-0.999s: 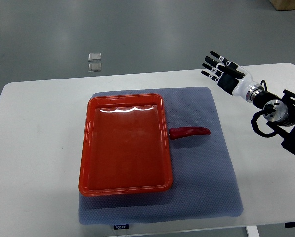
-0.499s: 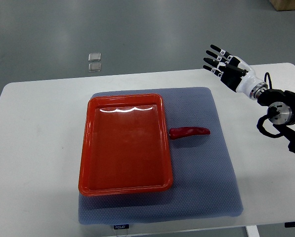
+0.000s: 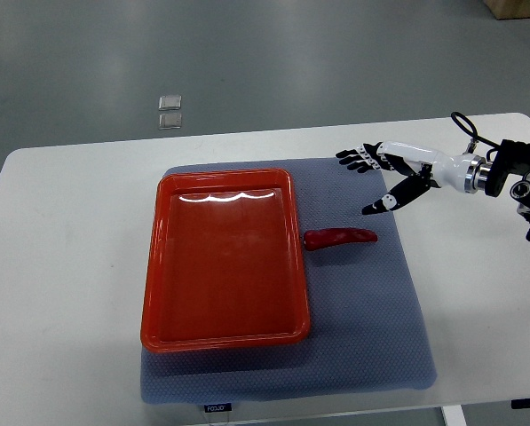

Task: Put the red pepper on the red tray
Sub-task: 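Close the right hand fingers around the red pepper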

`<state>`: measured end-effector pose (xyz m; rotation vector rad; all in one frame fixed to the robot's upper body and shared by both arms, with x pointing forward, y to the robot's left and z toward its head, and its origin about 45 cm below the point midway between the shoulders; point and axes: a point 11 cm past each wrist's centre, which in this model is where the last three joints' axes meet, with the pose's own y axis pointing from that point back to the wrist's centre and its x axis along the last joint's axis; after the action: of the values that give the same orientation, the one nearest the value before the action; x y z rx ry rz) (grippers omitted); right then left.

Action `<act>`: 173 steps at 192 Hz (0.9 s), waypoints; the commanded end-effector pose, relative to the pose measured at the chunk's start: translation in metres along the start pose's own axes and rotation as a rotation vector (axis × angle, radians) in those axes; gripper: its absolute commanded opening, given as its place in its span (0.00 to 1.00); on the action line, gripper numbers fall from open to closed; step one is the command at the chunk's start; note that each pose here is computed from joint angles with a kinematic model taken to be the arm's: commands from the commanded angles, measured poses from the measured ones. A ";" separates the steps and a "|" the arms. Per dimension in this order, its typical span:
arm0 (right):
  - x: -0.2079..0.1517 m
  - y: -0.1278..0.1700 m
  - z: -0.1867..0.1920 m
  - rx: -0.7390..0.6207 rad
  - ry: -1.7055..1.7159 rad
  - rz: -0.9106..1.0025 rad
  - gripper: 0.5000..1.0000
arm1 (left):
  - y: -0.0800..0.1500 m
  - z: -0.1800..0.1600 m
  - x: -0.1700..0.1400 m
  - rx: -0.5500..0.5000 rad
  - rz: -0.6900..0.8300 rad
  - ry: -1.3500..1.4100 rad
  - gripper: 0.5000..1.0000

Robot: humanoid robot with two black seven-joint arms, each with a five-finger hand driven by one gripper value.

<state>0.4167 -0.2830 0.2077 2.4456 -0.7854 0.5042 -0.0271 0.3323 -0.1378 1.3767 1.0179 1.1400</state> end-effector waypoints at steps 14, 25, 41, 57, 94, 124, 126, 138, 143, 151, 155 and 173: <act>-0.011 0.003 -0.007 -0.030 0.207 -0.100 0.83 | 0.000 0.000 0.000 0.000 0.000 -0.001 1.00; -0.013 0.000 -0.007 -0.039 0.256 -0.097 0.82 | 0.000 0.000 0.000 0.000 0.000 -0.001 1.00; -0.028 -0.008 0.001 -0.073 0.333 -0.120 0.82 | 0.000 0.000 0.000 0.000 0.000 -0.001 1.00; -0.039 -0.014 0.010 -0.113 0.380 -0.121 0.81 | 0.000 0.000 0.000 0.000 0.000 0.001 1.00; -0.047 -0.025 0.019 -0.177 0.425 -0.077 0.81 | 0.000 0.000 0.000 0.000 0.000 -0.001 1.00; -0.051 -0.032 0.016 -0.174 0.422 -0.071 0.70 | 0.000 0.000 0.000 0.000 0.000 0.001 1.00; -0.052 -0.032 0.016 -0.172 0.420 -0.072 0.68 | 0.000 0.000 0.000 0.000 0.000 -0.001 1.00; -0.055 -0.036 0.013 -0.160 0.413 -0.076 0.61 | 0.000 0.000 0.000 0.000 0.000 -0.001 1.00; -0.055 -0.036 0.013 -0.159 0.411 -0.076 0.59 | 0.000 0.000 0.000 0.000 0.000 0.001 1.00; -0.057 -0.038 0.012 -0.155 0.411 -0.080 0.57 | 0.000 0.000 0.000 0.000 0.000 -0.001 1.00; -0.059 -0.040 0.011 -0.152 0.411 -0.083 0.56 | 0.000 0.000 0.000 0.000 0.000 -0.001 1.00; -0.060 -0.042 0.009 -0.146 0.412 -0.086 0.52 | 0.000 0.000 0.000 0.000 0.000 -0.001 1.00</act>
<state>0.3988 -0.2373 0.1563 2.1230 -0.5282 0.8471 -0.0271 0.3322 -0.1378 1.3769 1.0176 1.1393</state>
